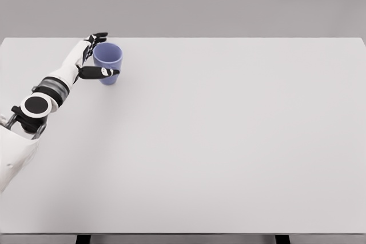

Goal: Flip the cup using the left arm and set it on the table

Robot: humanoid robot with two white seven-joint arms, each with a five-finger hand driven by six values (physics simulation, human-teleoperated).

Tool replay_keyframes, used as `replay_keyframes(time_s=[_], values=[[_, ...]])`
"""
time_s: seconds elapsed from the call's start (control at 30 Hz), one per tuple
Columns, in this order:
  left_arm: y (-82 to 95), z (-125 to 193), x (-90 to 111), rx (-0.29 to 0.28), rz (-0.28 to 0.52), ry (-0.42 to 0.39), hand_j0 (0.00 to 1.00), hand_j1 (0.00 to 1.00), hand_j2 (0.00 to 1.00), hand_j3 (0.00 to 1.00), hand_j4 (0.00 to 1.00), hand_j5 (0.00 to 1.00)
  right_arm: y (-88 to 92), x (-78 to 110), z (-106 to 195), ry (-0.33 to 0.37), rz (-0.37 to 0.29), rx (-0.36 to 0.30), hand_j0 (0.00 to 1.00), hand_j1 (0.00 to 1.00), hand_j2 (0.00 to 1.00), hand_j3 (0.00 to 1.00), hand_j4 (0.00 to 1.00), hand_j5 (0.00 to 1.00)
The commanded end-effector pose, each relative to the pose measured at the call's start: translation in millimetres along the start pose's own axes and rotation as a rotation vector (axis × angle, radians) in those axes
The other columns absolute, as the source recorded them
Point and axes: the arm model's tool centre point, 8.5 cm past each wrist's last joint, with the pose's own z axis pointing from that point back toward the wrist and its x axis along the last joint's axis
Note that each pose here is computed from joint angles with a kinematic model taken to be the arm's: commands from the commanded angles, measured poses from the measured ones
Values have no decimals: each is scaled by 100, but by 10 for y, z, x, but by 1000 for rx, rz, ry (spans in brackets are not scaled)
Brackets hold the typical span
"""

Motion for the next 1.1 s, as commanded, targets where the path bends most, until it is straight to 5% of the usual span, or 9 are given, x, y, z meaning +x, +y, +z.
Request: replay_keyframes(time_s=[0.0,1.07], values=[[9,3,1,1,-4,0,100,100,100,100,100,100,0,-1,0,0,0,0,100,100,100,100,100,100],[136,27,-27,22,-37,10,100,100,100,100,100,100,0,-1,0,0,0,0,100,100,100,100,100,100]])
